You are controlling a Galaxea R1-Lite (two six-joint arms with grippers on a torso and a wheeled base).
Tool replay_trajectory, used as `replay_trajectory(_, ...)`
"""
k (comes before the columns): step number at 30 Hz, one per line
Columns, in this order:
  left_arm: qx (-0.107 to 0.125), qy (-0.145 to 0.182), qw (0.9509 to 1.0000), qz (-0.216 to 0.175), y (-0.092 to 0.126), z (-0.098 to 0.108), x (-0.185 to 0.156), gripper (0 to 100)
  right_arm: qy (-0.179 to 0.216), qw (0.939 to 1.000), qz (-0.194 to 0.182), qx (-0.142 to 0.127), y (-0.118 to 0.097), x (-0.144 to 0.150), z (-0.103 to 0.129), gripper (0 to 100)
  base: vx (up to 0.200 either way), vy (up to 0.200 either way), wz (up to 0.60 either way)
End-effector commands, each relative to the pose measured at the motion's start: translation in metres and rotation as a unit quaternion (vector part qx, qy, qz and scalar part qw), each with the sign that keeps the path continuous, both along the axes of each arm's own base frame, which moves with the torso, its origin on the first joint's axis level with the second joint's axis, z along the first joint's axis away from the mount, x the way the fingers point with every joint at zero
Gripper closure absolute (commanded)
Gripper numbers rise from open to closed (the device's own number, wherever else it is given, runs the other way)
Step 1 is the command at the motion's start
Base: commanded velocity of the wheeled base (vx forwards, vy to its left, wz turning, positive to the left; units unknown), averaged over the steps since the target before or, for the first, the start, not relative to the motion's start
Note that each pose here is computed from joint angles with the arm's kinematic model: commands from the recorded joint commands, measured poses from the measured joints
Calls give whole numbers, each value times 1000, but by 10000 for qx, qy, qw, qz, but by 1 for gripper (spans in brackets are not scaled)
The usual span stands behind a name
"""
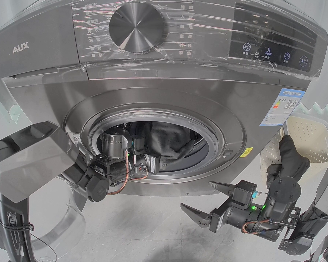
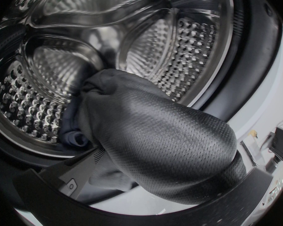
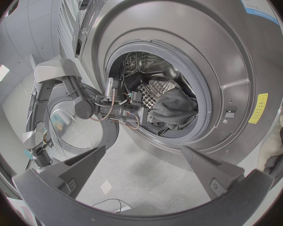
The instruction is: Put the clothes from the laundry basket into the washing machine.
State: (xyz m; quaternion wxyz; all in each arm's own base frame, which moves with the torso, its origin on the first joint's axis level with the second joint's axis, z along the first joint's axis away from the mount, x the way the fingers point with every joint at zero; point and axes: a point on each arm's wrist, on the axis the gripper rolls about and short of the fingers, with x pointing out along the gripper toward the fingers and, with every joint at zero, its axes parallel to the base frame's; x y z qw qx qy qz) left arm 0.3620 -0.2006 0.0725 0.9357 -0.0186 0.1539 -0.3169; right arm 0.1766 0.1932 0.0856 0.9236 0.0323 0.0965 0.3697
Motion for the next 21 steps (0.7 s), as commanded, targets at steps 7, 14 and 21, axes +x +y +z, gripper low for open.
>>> replay_trajectory(7, -202, -285, 9987, -372, -17, 11, -5, 0, -12, 10000, 3, 12, 0, 0, 1, 0, 0, 0, 0)
replay_trajectory(14, -311, -718, 9969, -92, -27, -7, 25, 100, -2, 10000, 3, 1, 0, 0, 0, 0, 0, 0, 0)
replay_trajectory(21, -596, -1189, 9911, 56, -39, -12, 44, 100, 4, 10000, 3, -5, 0, 0, 0, 0, 0, 0, 0)
